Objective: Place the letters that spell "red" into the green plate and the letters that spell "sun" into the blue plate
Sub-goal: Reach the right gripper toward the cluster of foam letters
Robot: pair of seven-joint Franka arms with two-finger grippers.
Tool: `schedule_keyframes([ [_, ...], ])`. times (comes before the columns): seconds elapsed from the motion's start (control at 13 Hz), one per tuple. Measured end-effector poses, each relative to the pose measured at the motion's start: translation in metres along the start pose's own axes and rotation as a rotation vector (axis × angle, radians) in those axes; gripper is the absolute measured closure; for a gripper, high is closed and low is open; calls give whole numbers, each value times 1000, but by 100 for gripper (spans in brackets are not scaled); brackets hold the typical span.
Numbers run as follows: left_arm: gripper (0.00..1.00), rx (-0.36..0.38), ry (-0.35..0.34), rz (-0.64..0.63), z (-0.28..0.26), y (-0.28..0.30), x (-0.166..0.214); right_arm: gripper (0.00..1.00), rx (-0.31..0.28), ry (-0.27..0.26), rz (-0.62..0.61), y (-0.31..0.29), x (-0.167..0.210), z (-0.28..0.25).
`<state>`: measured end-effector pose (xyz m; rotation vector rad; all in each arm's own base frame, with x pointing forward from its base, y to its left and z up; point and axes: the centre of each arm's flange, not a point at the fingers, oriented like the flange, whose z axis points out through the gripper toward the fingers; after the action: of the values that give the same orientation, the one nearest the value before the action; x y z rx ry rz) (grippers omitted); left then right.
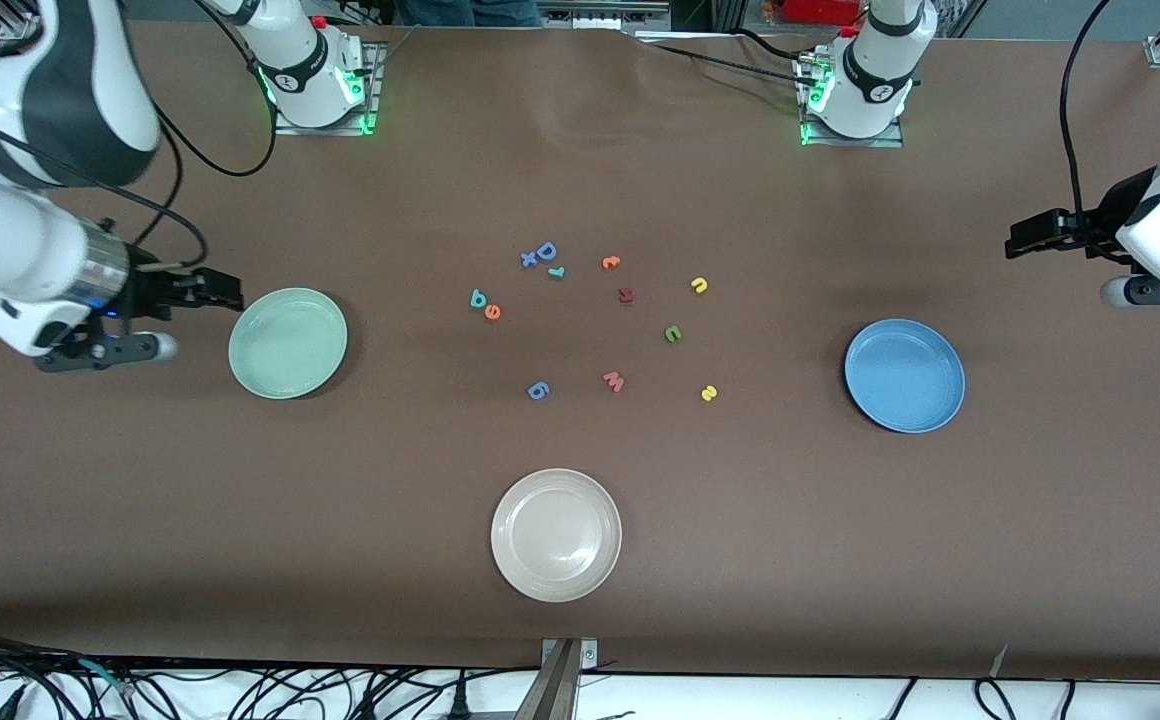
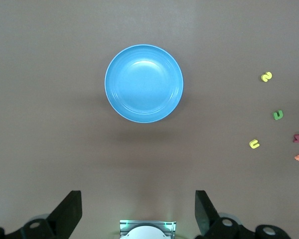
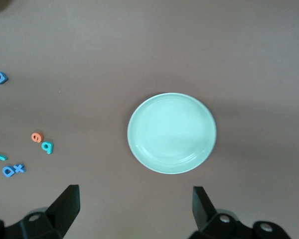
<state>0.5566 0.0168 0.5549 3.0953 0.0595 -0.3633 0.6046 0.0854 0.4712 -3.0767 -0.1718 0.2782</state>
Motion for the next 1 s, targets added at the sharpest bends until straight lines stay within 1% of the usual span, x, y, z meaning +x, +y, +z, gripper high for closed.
schedule_keyframes([
  [0.08,0,0,0,0,0,0,0,0,-6,-1,23,-21,3,10],
  [0.23,0,0,0,0,0,0,0,0,-21,-2,109,-71,3,28],
  [0.38,0,0,0,0,0,0,0,0,-36,5,175,-123,-4,51],
  [0.54,0,0,0,0,0,0,0,0,-46,9,220,-156,-14,81],
  [0.77,0,0,0,0,0,0,0,0,-40,53,277,-195,-30,128],
  [1.0,0,0,0,0,0,0,0,1,-36,82,339,-250,-60,166],
])
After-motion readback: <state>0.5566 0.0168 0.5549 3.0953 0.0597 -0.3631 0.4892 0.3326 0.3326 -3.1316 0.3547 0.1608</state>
